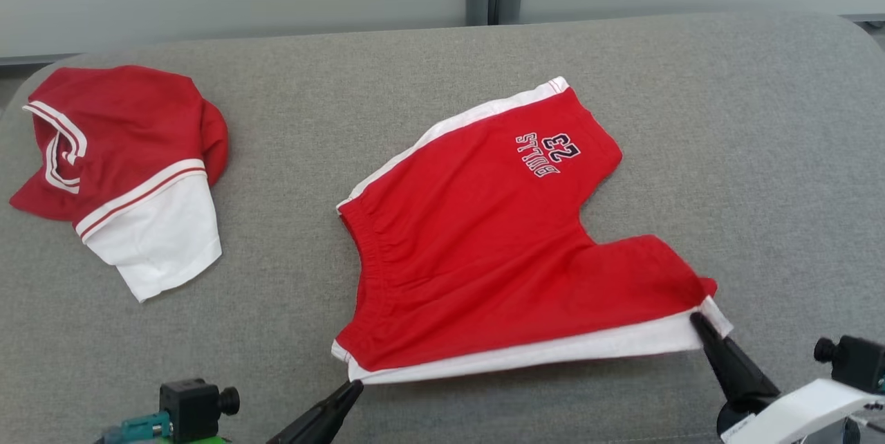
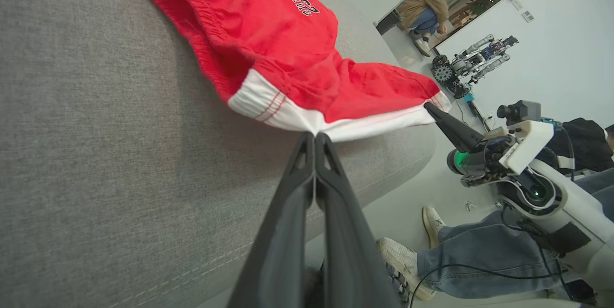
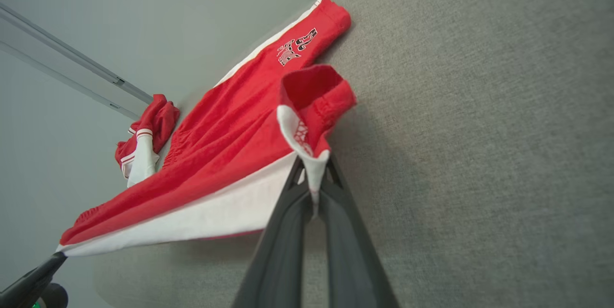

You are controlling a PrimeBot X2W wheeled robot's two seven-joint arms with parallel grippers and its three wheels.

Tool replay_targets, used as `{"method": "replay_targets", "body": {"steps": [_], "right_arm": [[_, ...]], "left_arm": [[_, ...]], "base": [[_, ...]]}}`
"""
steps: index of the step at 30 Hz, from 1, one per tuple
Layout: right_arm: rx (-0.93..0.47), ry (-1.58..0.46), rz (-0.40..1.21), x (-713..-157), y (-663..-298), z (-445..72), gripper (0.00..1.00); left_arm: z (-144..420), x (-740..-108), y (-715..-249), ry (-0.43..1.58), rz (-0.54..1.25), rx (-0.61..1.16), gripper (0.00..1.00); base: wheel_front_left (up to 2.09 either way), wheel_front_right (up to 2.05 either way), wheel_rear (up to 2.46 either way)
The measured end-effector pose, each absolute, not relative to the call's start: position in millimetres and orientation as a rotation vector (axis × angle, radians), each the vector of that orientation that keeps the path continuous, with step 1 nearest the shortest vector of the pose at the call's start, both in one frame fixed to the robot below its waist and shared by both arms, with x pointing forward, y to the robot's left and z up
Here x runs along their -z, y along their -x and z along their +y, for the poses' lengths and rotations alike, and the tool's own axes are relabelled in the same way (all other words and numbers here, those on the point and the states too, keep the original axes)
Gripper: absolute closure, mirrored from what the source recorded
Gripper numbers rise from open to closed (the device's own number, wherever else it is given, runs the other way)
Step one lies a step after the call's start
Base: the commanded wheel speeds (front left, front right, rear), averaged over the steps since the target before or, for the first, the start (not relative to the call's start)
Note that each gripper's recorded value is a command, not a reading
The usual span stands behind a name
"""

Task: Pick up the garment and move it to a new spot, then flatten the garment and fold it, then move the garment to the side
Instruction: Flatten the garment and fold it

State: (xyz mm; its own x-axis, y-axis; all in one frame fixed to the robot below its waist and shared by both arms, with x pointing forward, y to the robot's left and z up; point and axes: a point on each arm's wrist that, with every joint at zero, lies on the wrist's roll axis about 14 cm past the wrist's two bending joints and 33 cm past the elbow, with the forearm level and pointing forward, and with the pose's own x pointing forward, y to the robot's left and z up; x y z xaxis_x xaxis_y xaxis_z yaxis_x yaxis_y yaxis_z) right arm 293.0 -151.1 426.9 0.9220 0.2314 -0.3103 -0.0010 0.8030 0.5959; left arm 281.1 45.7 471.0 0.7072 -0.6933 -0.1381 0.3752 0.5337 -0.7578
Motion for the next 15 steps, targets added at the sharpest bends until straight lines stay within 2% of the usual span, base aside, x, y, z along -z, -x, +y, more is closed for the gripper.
{"method": "replay_targets", "body": {"steps": [3, 5, 8, 15], "right_arm": [[-0.15, -0.644, 0.318, -450, -313, -154, 1.0], [-0.188, -0.652, 0.284, -467, -340, -153, 1.0], [-0.198, -0.635, 0.322, -467, -362, -152, 1.0], [-0.126, -0.657, 0.383, -462, -417, -158, 1.0]], "left_arm": [[45, -480, -285, 0.764, 0.471, 0.702, 1.0], [40, -488, -293, 0.771, 0.507, 0.751, 1.0], [40, -496, -312, 0.733, 0.525, 0.784, 1.0], [51, -508, -373, 0.666, 0.535, 0.772, 1.0]], "base": [[0.0, 0.0, 0.0], [0.0, 0.0, 0.0], [0.0, 0.0, 0.0], [0.0, 0.0, 0.0]]}}
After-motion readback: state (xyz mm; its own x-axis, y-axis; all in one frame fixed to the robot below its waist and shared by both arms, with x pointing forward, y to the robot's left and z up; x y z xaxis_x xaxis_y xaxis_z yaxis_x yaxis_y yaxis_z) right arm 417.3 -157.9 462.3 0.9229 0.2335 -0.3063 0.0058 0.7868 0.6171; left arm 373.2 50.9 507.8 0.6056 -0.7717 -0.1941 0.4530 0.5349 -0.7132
